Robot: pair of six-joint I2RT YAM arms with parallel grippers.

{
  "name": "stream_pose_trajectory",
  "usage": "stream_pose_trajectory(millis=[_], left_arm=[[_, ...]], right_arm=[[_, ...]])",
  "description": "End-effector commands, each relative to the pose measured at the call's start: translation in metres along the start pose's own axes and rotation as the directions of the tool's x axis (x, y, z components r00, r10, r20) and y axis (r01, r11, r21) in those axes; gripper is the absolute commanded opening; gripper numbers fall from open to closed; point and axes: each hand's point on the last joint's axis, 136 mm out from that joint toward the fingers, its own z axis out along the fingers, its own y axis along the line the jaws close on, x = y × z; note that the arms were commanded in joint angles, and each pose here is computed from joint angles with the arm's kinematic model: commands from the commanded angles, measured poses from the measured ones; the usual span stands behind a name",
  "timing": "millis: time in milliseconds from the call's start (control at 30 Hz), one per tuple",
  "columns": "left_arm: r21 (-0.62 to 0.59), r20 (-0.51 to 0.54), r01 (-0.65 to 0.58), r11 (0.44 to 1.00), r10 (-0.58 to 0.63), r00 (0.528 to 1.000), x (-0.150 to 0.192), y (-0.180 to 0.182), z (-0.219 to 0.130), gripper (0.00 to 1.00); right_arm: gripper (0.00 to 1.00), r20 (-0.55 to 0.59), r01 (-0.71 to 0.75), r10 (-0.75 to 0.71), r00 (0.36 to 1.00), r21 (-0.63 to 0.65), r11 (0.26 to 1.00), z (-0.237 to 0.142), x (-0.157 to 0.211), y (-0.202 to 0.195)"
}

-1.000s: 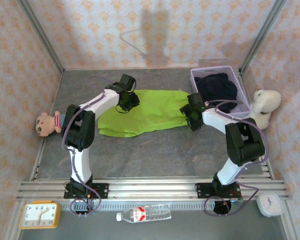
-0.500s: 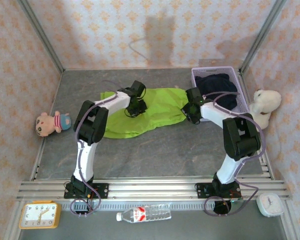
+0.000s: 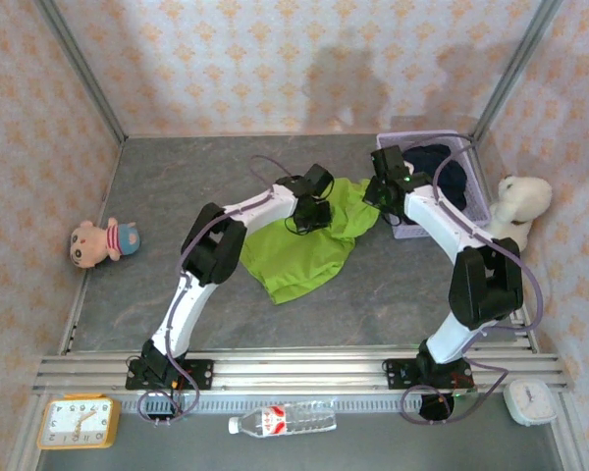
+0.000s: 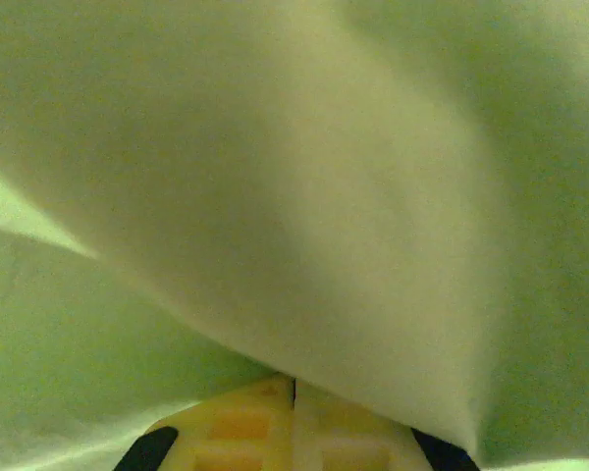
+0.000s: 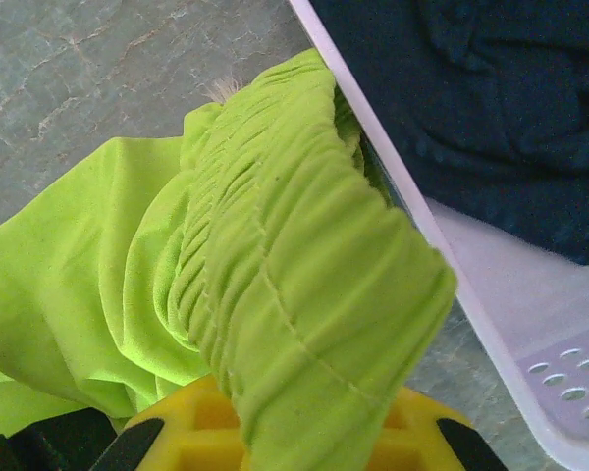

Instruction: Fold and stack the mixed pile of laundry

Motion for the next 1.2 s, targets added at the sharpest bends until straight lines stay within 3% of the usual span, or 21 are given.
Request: stream_pose_trajectory(millis=[0,167,433,567,700,767,900,1033,1133,1167], left_arm=[[-0.089,-0.063,-0.023,0.996,0.018,0.998,0.014,0.019,-0.012,0.0],[-0.158,-0.049,-0.111,0.981,0.105,0.993,0.013,0.049,-0.065,0.0],[-0.236,-0.059,-0.021,0.972,0.007,0.998,0.05,0.126,-0.09,0.04],[-0.302,-0.064,0.054,0.952,-0.077,0.995,0.058,0.164,-0.082,0.18],[-0.365,-0.06,0.085,0.927,-0.115,0.992,0.061,0.193,-0.081,0.5],[-0.388,-0.053,0.1,0.916,-0.13,0.99,0.06,0.204,-0.082,0.58],[-0.454,-0.038,0.087,0.887,-0.117,0.992,0.051,0.228,-0.084,0.6],[-0.518,-0.062,0.022,0.855,-0.063,0.996,0.036,0.252,-0.088,0.59],[-0.532,-0.086,-0.04,0.846,-0.007,0.996,0.018,0.262,-0.095,0.59],[-0.542,-0.092,-0.066,0.838,0.019,0.996,0.01,0.263,-0.1,0.59]], right_arm=[[0.0,0.051,0.128,-0.131,0.99,0.048,0.991,-0.018,-0.015,-0.007],[0.0,0.038,0.153,-0.154,0.987,0.039,0.988,-0.015,-0.013,-0.005],[0.0,-0.025,0.065,-0.065,0.998,-0.006,0.998,0.003,0.013,-0.005],[0.0,-0.022,0.053,-0.053,0.998,-0.005,0.999,0.007,0.017,-0.009],[0.0,-0.055,0.027,-0.026,0.998,0.004,1.0,0.012,0.029,-0.014],[0.0,-0.092,-0.023,0.023,0.996,-0.003,1.0,0.017,0.042,-0.016],[0.0,-0.183,-0.159,0.153,0.971,-0.016,0.987,0.029,0.079,-0.023],[0.0,-0.23,-0.232,0.238,0.944,0.05,0.971,0.035,0.109,-0.043],[0.38,-0.264,-0.213,0.215,0.94,0.039,0.976,0.029,0.125,-0.044],[0.55,-0.26,-0.194,0.193,0.946,0.024,0.981,0.022,0.125,-0.042]])
